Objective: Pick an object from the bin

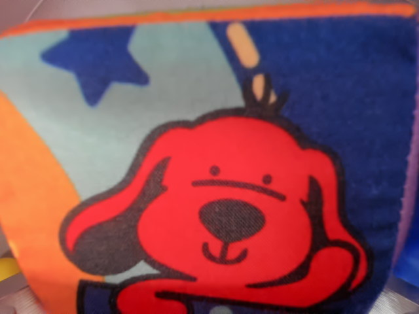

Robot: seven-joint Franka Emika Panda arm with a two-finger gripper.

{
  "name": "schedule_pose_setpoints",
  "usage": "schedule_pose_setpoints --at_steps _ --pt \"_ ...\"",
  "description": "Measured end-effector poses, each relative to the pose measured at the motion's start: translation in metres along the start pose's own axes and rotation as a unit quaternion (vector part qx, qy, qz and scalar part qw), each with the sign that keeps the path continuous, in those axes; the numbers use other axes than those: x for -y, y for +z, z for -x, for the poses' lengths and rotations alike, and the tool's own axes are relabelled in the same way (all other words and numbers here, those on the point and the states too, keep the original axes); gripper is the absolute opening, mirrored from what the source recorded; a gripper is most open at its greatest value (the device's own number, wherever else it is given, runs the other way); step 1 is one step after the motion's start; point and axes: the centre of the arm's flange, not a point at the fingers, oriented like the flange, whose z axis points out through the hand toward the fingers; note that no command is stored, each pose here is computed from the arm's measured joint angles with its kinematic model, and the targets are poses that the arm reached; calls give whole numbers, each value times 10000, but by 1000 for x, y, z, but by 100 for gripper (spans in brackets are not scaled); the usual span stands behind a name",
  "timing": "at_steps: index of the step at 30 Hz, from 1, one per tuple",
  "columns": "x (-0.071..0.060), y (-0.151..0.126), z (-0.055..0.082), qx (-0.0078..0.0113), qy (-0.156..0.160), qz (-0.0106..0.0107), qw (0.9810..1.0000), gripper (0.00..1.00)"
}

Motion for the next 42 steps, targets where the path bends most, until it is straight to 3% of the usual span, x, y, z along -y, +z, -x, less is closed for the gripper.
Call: schedule_pose_setpoints --at_steps 18,42 --pt "1 -46 0 -18 -8 5 10000 0" --pt "1 -142 2 -28 -10 6 10000 0"
